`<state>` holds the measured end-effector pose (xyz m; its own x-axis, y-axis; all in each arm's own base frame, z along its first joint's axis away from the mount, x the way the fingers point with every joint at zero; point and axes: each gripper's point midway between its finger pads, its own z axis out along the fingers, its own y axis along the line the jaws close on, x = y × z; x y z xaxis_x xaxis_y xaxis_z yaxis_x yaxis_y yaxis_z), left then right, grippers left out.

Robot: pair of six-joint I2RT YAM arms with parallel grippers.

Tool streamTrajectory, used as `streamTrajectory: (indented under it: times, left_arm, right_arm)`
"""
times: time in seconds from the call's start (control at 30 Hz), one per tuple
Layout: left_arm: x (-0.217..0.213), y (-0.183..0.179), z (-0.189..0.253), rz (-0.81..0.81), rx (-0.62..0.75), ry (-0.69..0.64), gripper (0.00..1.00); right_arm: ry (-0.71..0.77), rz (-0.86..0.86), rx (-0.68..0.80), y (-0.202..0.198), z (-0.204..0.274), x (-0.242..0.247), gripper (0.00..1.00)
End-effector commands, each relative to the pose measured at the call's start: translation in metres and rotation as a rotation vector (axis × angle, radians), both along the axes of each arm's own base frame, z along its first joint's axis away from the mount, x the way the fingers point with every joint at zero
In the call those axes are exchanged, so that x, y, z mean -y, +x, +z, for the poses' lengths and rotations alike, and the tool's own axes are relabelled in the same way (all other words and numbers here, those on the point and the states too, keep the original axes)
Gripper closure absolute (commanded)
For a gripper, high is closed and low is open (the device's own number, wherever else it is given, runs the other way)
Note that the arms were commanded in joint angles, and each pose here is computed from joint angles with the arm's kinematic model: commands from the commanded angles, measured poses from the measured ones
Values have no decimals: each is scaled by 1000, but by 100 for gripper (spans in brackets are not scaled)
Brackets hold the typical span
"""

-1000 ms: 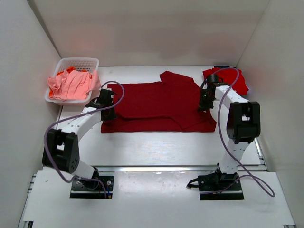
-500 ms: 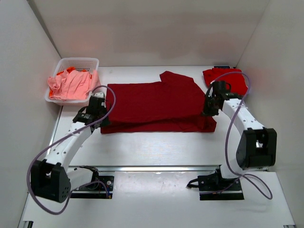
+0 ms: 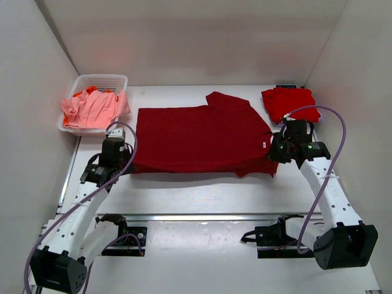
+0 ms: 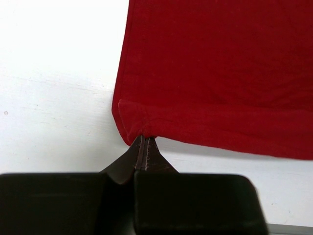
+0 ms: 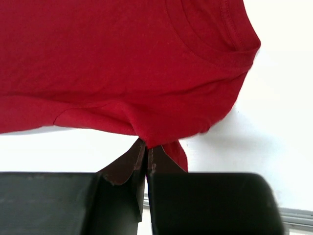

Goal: Fold and stack the t-shirts
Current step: Fold the flattened tshirt in 1/3 of the way

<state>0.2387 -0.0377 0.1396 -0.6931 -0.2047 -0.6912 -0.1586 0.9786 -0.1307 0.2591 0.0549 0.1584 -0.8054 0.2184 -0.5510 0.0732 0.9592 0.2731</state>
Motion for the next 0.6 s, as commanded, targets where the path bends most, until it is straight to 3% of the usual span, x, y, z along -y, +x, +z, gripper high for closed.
streamTrajectory:
  times: [0.0,0.2,0.57]
  left_arm:
    - [-1,-2,4,11,10,0,100]
    - [-11,2,-7,46,-12,1,100]
    - [-17,31,-33,88,-75,30,100]
  right_arm:
    - [9,-14,23,-2,11,2,100]
    - [13,6,5,0,3,0,100]
    - [10,42,-14,48,-6,-2,100]
